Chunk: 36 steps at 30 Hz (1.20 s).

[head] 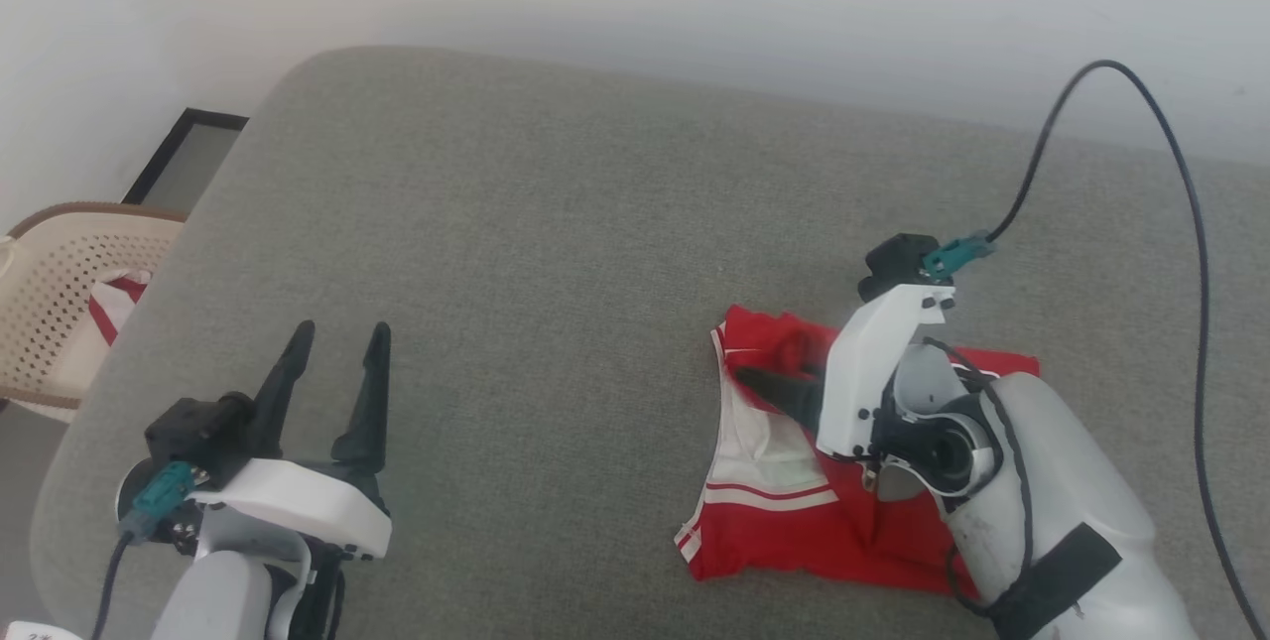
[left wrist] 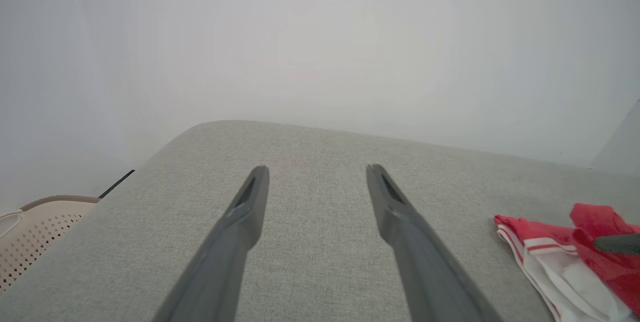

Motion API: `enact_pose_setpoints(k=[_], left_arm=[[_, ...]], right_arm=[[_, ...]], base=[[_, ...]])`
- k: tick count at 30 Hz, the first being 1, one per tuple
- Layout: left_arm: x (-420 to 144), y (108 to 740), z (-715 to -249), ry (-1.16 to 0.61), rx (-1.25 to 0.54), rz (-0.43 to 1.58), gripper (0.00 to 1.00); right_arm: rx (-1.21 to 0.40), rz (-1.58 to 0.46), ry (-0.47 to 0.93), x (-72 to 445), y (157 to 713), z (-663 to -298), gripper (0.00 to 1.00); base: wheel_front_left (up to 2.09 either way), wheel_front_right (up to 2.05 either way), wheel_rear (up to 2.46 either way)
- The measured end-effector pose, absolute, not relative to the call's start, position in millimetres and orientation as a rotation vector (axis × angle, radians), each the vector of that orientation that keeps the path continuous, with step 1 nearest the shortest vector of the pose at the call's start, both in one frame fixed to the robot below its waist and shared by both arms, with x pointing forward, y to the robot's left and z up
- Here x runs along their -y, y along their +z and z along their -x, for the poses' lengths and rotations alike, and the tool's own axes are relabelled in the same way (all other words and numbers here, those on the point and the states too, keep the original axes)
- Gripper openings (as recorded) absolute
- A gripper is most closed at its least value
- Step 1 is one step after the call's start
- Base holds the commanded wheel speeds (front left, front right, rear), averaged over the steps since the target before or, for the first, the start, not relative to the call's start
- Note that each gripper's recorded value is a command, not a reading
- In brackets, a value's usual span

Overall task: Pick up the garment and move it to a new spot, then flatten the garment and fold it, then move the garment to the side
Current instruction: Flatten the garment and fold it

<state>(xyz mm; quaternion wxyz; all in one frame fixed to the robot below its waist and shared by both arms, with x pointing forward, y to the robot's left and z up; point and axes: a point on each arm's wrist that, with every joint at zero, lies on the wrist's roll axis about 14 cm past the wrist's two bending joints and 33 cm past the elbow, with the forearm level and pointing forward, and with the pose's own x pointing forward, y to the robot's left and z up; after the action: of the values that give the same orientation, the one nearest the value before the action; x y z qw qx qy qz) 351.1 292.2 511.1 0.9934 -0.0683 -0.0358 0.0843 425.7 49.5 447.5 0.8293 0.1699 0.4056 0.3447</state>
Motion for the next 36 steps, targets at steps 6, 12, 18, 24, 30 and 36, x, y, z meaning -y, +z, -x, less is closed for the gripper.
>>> enact_pose_setpoints(k=[6,12,18,24,30,36], left_arm=[[-296.0,515.1,-353.4,0.173,0.085,0.143,1.00],[-293.0,515.9,-358.1,0.163,0.092,0.150,1.00],[-285.0,516.1,-364.5,0.138,0.095,0.152,1.00],[-274.8,517.0,-373.6,0.103,0.097,0.138,1.00],[-264.0,516.8,-380.0,0.073,0.098,0.123,1.00],[-257.8,516.9,-381.9,0.055,0.097,0.101,1.00]], right_arm=[[-0.831,-0.351,0.752,-53.8,457.5,-424.7,1.00],[-0.736,-0.358,0.755,-41.3,481.0,-427.9,1.00],[-0.594,-0.312,0.702,-3.7,500.6,-431.7,1.00],[-0.425,-0.327,0.579,49.1,518.4,-436.1,1.00],[-0.265,-0.317,0.411,113.2,531.4,-436.6,1.00],[-0.144,-0.320,0.249,171.7,536.0,-424.1,1.00]], base=[[0.00,0.00,0.00],[0.00,0.00,0.00],[0.00,0.00,0.00],[0.00,0.00,0.00],[0.00,0.00,0.00],[0.00,0.00,0.00]])
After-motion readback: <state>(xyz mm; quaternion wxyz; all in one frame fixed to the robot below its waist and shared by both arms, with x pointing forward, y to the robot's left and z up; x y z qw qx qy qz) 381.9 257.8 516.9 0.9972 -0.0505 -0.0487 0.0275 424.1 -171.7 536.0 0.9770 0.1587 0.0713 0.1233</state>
